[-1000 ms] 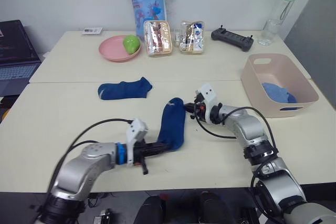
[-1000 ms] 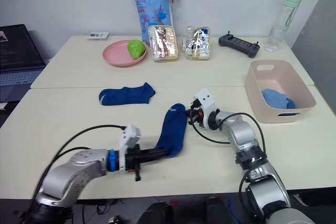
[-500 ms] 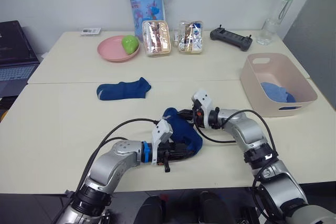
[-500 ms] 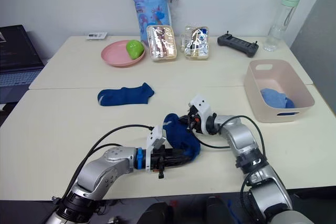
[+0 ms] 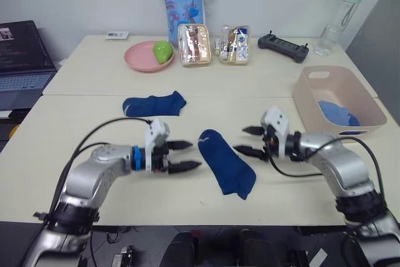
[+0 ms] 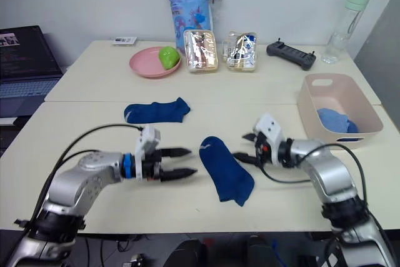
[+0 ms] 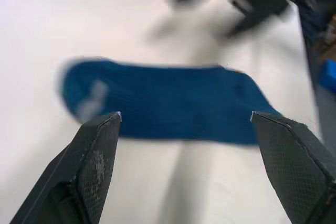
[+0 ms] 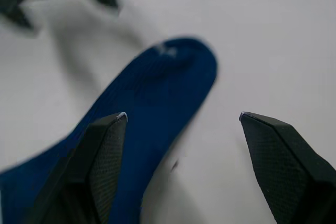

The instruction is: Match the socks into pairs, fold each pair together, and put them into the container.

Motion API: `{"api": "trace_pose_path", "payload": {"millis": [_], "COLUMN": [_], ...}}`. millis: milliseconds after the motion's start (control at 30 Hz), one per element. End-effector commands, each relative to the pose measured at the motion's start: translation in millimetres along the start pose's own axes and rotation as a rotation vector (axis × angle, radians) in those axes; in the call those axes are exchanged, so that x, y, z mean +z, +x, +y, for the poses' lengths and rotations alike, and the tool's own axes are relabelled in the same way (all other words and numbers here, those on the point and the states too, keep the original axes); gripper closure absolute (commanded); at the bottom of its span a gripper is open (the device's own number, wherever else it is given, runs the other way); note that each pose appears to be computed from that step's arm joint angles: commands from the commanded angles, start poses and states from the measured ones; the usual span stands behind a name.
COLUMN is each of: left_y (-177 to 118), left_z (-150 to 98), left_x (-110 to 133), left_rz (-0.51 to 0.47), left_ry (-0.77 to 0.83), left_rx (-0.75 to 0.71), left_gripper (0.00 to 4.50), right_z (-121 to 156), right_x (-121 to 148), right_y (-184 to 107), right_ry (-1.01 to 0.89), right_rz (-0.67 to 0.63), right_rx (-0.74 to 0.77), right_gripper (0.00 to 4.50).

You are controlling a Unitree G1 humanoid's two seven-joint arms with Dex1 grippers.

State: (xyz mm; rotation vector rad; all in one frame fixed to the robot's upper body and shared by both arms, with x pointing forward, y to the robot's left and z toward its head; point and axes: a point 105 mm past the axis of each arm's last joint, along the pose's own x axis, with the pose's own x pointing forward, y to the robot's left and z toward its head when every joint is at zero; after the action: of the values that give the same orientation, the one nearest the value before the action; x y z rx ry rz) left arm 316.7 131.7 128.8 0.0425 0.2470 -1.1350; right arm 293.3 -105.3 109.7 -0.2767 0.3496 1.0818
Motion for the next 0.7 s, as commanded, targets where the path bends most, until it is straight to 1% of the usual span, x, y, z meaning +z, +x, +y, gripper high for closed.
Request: {"api": "trace_pose_path", "payload": {"millis": [33,133,200,300,333,400,467,533,600,633,667,700], "left_y": [17,38,49,54,53,51,49,46,43,42,41,41], "left_z": [24,30,32,41,43,43,34,29,28,28,28,27], "left_x": [4,-5,-12,-22,-22,-22,-23,-26,-29,-31,-32,-32], "left_rz": [-0.033,-0.017,0.001,0.04,0.035,0.023,0.019,0.026,0.037,0.041,0.044,0.043], "left_ry": [0.076,0.091,0.104,0.134,0.13,0.122,0.108,0.099,0.096,0.095,0.095,0.095], "left_rx": [0.107,0.101,0.096,0.129,0.135,0.124,0.064,0.034,0.036,0.039,0.041,0.042], "left_gripper": [0.37,0.37,0.37,0.37,0.55,0.91,1.55,2.23,2.86,3.18,3.45,3.79], "right_z": [15,23,26,32,32,31,32,34,34,33,32,31], "right_x": [0,-23,-32,-41,-43,-41,-41,-43,-45,-45,-46,-46], "right_y": [-10,-17,-19,-17,-16,-13,-12,-11,-11,-12,-13,-13], "right_ry": [-0.051,-0.017,0.004,0.02,0.022,0.037,0.073,0.08,0.085,0.085,0.085,0.085], "right_rz": [0.013,0.086,0.109,0.125,0.123,0.103,0.084,0.086,0.087,0.087,0.087,0.086], "right_rx": [0.026,0.025,0.014,-0.001,-0.007,-0.03,-0.036,-0.04,-0.048,-0.05,-0.052,-0.06], "right_gripper": [0.77,0.77,0.77,0.77,0.71,1.12,1.64,2.37,3.1,3.54,3.8,4.2]}}
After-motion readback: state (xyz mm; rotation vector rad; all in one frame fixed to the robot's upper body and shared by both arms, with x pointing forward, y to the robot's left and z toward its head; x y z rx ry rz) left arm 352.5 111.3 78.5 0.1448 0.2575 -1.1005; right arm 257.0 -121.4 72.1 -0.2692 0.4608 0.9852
